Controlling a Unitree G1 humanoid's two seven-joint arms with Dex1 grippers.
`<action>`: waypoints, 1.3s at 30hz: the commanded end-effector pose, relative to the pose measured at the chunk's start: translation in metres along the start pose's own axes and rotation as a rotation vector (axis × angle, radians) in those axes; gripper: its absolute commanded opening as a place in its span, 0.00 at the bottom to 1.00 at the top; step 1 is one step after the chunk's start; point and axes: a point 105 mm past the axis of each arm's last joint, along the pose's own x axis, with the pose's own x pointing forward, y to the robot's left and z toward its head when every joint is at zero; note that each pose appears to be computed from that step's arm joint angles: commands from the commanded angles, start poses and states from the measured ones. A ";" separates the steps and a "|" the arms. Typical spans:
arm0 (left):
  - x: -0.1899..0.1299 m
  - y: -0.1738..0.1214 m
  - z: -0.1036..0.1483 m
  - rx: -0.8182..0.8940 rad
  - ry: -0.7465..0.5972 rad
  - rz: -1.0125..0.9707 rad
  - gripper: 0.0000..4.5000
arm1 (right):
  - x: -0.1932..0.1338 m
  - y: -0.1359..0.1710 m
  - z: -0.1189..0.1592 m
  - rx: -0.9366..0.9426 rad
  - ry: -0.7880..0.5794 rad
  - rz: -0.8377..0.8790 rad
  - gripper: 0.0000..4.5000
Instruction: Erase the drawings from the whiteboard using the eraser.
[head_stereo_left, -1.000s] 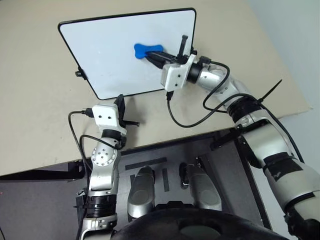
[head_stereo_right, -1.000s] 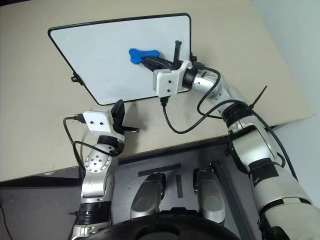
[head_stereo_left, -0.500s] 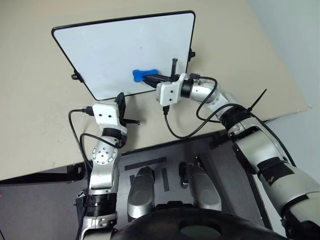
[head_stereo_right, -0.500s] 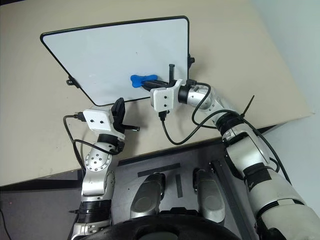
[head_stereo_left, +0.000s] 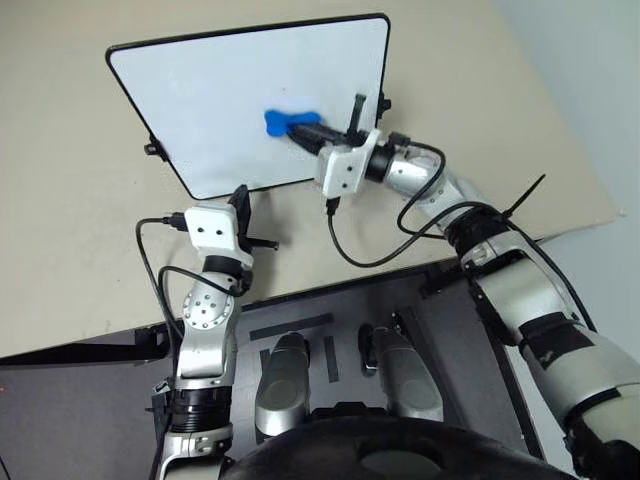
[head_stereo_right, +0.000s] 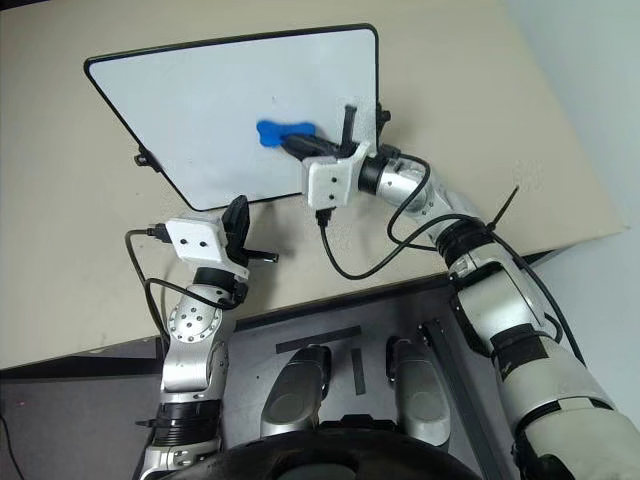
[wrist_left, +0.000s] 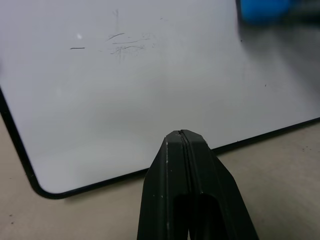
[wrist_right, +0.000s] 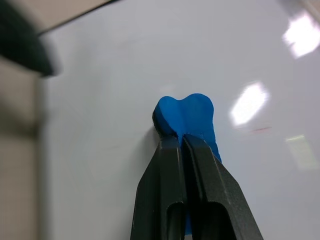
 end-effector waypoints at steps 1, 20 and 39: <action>0.002 -0.002 0.012 0.003 -0.047 -0.010 0.00 | -0.003 -0.043 0.006 -0.049 -0.019 -0.164 0.01; 0.005 -0.001 0.012 0.010 -0.042 -0.041 0.00 | -0.087 0.058 0.017 0.414 0.079 0.274 0.01; 0.005 0.008 0.022 0.052 -0.048 -0.057 0.00 | -0.109 0.044 0.007 0.557 0.184 0.147 0.99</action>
